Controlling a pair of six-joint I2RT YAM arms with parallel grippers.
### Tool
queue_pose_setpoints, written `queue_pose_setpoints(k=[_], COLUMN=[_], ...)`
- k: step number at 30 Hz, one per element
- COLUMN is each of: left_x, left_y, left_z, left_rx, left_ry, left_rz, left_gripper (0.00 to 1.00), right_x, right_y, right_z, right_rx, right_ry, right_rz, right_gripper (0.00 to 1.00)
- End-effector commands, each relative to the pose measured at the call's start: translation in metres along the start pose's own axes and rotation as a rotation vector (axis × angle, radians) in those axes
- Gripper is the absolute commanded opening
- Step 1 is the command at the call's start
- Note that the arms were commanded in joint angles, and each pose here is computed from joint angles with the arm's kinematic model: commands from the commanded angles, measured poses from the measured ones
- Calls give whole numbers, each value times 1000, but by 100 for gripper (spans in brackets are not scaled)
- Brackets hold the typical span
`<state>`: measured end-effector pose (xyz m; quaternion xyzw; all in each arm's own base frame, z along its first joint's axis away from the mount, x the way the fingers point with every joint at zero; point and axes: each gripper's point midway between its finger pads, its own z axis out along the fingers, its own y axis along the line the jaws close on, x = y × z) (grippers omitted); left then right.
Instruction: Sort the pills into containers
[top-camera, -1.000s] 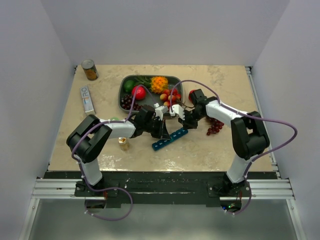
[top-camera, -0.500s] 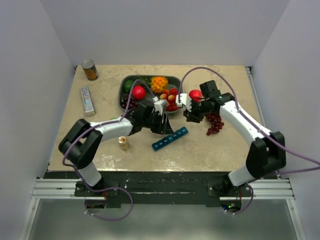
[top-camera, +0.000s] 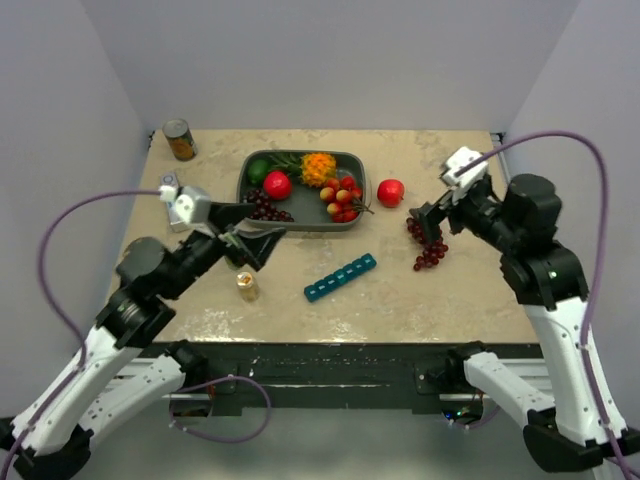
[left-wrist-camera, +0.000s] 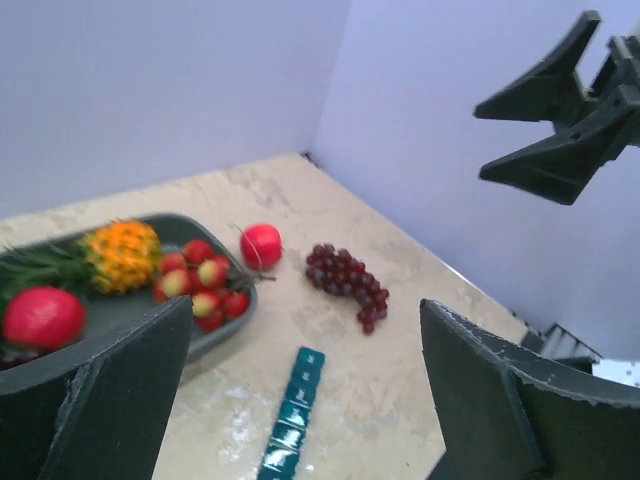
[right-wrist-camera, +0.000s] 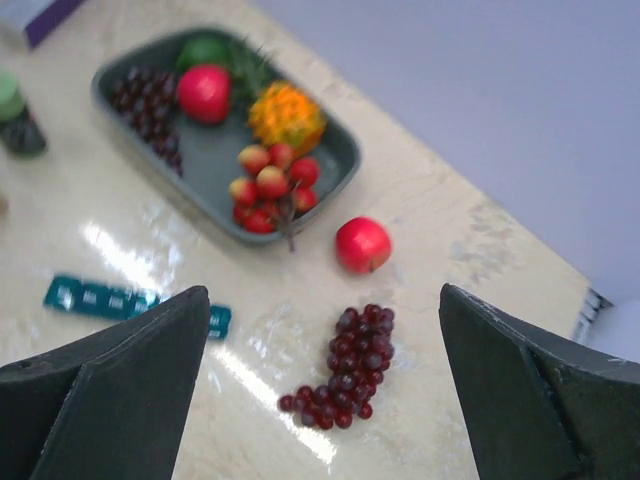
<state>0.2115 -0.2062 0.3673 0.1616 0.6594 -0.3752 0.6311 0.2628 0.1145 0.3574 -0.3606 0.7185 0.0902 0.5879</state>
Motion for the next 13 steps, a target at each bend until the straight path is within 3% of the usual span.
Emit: queue_pose_setpoints(k=[1, 13], left_x=[18, 0], left_y=[34, 33], left_z=[-30, -60], left_rx=[-176, -220], left_ry=[86, 64], left_rz=[94, 84], left_gripper=[99, 99], right_x=[-47, -55], right_y=[-40, -48], right_z=[-37, -56], right_rx=[248, 292], right_ry=[-127, -179], right_rz=[253, 282], right_gripper=[99, 99])
